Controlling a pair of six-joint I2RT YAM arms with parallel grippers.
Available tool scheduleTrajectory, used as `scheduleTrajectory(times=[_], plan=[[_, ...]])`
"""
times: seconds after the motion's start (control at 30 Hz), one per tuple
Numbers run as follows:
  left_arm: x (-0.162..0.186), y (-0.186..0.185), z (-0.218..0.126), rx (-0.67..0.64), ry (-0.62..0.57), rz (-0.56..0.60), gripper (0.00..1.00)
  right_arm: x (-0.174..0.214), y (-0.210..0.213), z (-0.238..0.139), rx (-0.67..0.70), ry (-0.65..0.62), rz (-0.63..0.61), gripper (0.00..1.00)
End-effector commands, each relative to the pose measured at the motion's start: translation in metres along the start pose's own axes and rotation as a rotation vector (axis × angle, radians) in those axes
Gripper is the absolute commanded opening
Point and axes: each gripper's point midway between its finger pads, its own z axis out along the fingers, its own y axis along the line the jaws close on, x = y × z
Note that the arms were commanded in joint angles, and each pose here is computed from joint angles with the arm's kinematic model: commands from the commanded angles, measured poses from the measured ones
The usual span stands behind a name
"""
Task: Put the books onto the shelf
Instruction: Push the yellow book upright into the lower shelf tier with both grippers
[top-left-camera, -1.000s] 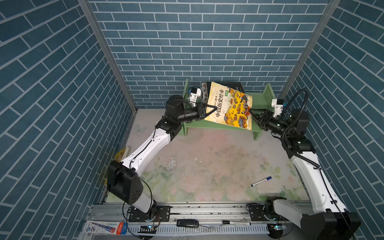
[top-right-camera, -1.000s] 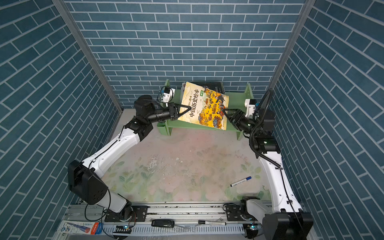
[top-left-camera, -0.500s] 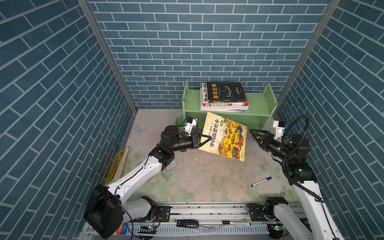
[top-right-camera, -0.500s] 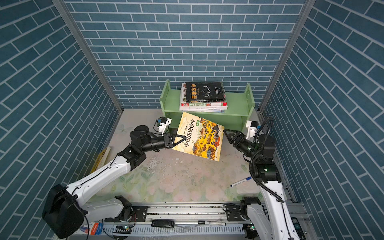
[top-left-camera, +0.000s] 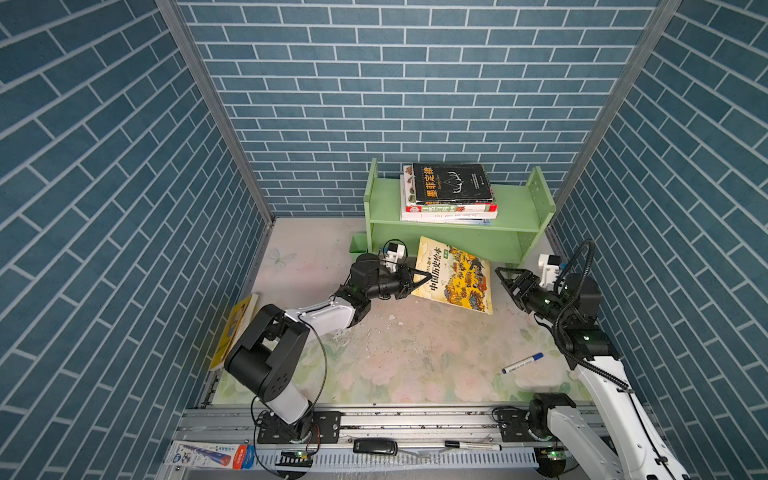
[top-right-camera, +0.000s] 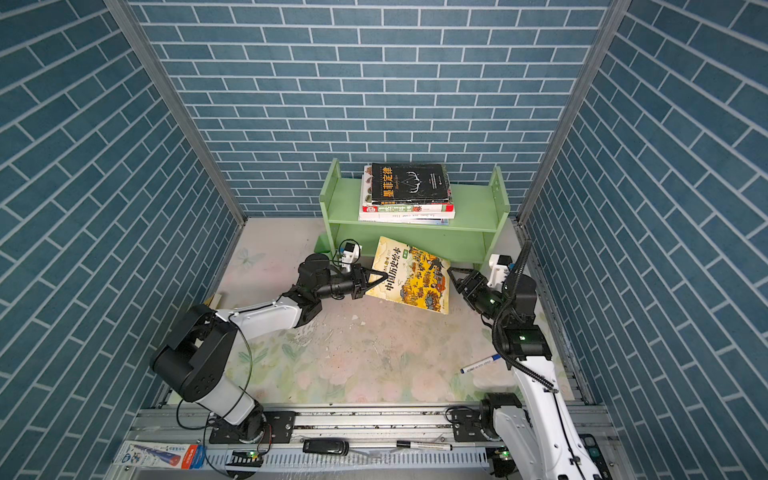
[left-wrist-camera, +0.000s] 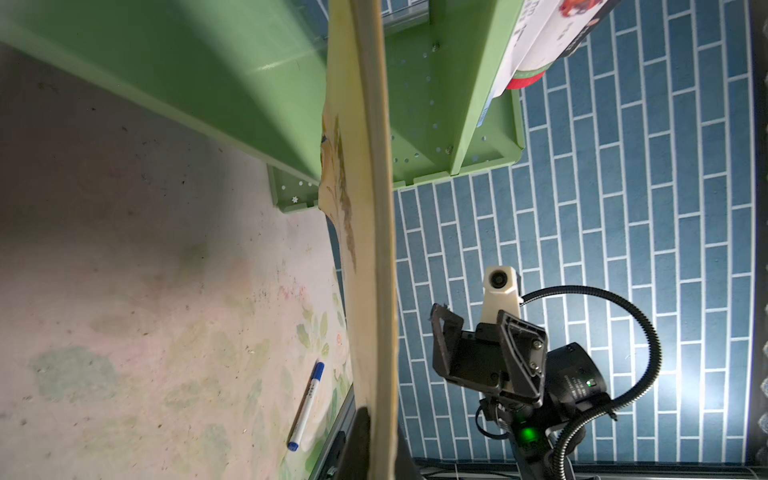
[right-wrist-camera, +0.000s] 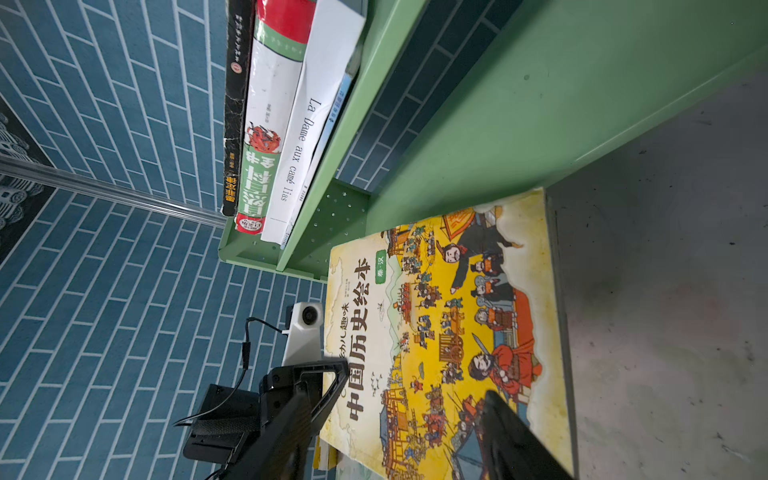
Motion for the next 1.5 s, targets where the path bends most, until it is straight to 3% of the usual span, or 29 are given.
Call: scheduleTrajectory(times=[0.0, 0.3, 1.13, 1.47], plan=[[-0.023, -0.043, 0.005, 0.135, -0.046, 0.096, 0.00, -0.004, -0.009, 0.005, 0.018, -0.025, -0.004, 0.66], [-0.065, -0.030, 0.017, 0.173, -0.128, 0.031, 0.00, -0.015, -0.020, 0.010, 0.073, -0.067, -0.026, 0.66], [-0.086, 0.006, 0.038, 0.023, -0.123, 0.011, 0.00, -0.014, -0.069, 0.058, 0.069, -0.047, 0.121, 0.65], [-0.088, 0.008, 0.039, 0.009, -0.121, 0.014, 0.00, -0.030, -0.064, 0.092, -0.025, -0.042, 0.160, 0.50]])
